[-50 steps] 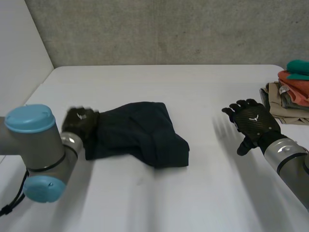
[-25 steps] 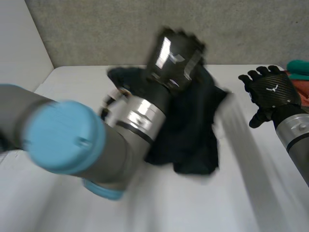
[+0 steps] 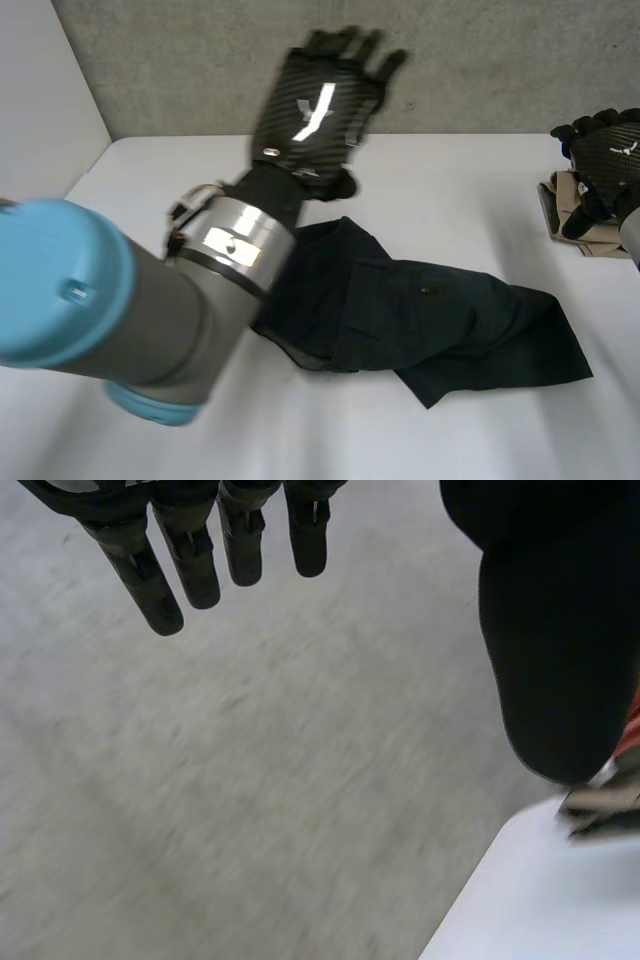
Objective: Fold the laundry.
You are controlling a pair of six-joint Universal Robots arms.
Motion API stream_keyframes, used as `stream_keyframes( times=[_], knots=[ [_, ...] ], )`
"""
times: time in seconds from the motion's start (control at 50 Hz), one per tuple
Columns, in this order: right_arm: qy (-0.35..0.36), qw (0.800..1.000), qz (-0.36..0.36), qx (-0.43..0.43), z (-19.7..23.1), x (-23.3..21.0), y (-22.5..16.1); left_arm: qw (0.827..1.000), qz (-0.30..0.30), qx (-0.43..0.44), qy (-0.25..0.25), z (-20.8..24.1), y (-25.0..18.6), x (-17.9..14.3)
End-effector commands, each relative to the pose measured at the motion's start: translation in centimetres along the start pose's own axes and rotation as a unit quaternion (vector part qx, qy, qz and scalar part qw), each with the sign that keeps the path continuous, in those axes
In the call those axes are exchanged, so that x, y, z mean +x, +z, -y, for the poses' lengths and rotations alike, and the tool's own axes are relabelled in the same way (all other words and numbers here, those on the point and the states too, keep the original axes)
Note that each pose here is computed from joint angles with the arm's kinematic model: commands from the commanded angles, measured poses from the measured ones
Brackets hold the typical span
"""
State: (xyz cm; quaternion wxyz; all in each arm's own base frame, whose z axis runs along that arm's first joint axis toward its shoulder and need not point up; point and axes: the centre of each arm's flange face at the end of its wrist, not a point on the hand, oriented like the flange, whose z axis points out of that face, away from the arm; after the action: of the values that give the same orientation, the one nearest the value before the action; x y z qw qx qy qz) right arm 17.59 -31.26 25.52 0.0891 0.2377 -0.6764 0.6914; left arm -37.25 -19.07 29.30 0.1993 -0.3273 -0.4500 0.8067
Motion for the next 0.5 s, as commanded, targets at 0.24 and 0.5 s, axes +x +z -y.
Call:
stream_keyframes(
  times=[0.24, 0.5],
  knots=[
    [-0.020, 0.959, 0.275, -0.059, 1.4, -12.3, -7.2, 0.952, 0.059, -0.301, -0.008, -9.3, -7.6, -7.6],
    [-0.071, 0.965, 0.243, -0.063, -2.6, -15.3, -7.9, 0.912, 0.006, -0.409, -0.032, -13.3, -11.1, -4.6]
  ],
)
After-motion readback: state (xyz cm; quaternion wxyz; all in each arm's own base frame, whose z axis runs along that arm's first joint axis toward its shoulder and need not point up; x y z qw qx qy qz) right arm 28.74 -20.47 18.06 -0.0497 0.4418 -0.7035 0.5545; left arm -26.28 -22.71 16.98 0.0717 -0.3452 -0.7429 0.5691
